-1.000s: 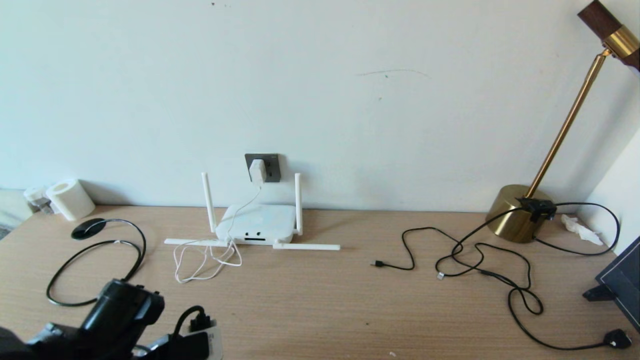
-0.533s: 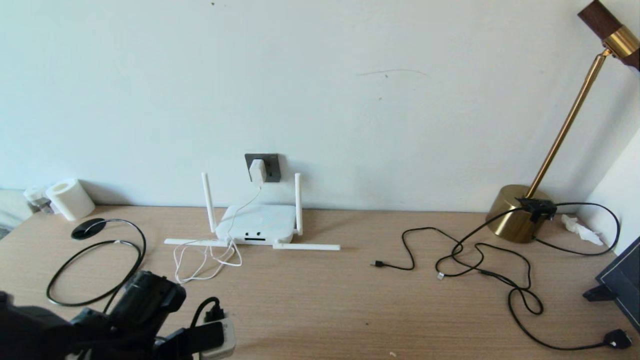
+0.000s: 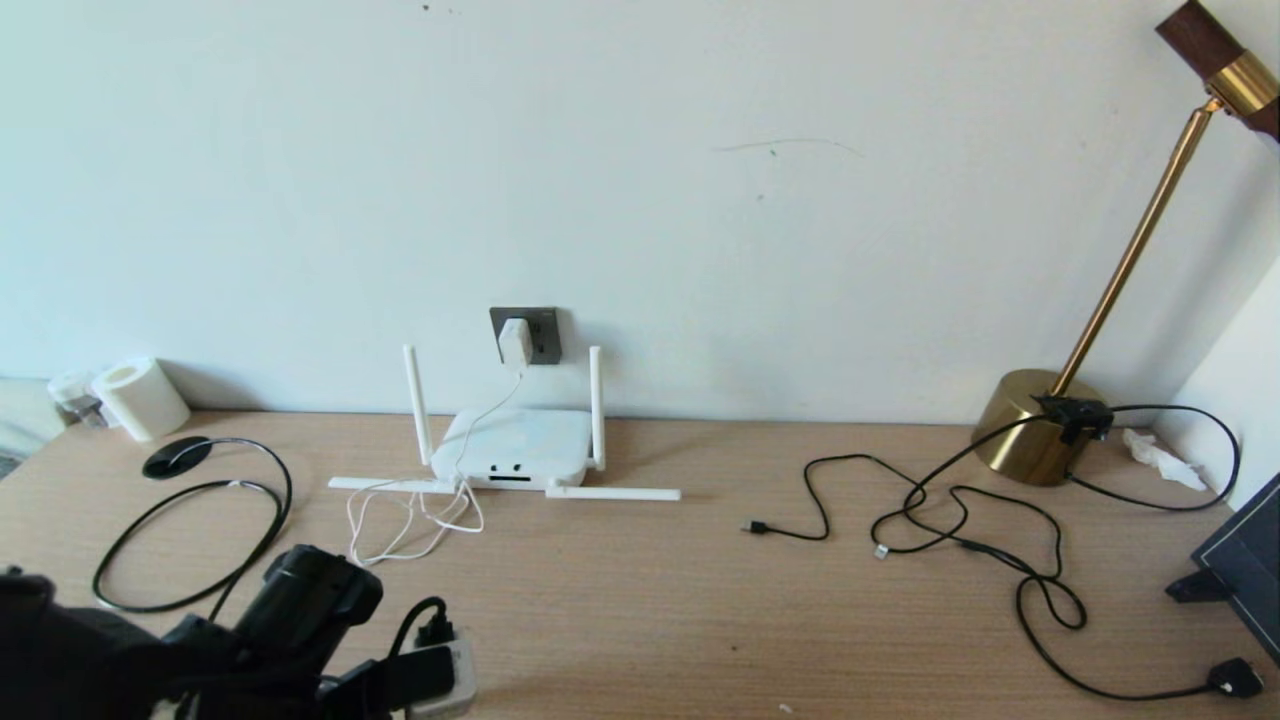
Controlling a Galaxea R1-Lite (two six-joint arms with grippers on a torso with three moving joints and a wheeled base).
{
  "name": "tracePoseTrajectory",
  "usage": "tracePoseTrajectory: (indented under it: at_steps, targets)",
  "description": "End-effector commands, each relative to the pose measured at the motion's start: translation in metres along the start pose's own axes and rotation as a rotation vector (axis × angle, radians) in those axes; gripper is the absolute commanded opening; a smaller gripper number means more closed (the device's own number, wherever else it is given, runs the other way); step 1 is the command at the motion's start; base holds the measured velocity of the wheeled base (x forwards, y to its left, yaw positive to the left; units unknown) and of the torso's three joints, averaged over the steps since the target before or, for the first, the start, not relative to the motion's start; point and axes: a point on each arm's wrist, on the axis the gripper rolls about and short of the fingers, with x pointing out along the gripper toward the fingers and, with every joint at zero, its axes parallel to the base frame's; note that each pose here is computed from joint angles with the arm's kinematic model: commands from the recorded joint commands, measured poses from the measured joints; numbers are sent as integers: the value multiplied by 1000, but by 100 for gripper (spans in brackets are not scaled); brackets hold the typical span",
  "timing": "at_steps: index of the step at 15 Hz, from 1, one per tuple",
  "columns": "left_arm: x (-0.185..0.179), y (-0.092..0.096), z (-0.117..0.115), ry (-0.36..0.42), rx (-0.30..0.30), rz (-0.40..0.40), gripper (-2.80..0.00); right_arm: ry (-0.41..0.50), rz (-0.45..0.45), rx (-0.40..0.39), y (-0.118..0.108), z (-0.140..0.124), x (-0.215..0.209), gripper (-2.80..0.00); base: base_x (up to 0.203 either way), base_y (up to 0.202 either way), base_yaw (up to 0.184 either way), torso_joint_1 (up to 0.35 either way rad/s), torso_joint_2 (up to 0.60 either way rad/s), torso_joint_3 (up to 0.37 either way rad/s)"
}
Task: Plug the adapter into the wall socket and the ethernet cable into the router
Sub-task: Pick up cable
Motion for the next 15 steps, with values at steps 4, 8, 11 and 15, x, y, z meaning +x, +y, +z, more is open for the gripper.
tracePoseTrajectory:
  at_steps: [4, 8, 11, 15]
  targets:
    - [5, 1, 0, 16, 2, -15, 0, 2, 0, 0, 0, 0, 0, -280, 0, 0, 0, 0, 0, 0]
    - [8, 2, 1, 21, 3, -21, 0, 0, 0, 0, 0, 0, 0, -280, 0, 0, 0, 0, 0, 0]
    - [9, 3, 3, 18, 5, -24, -280, 0, 0, 0, 0, 0, 0, -280, 0, 0, 0, 0, 0, 0]
    - [11, 0, -1, 33, 3, -43, -280, 2, 0, 0, 0, 0, 0, -280, 0, 0, 0, 0, 0, 0]
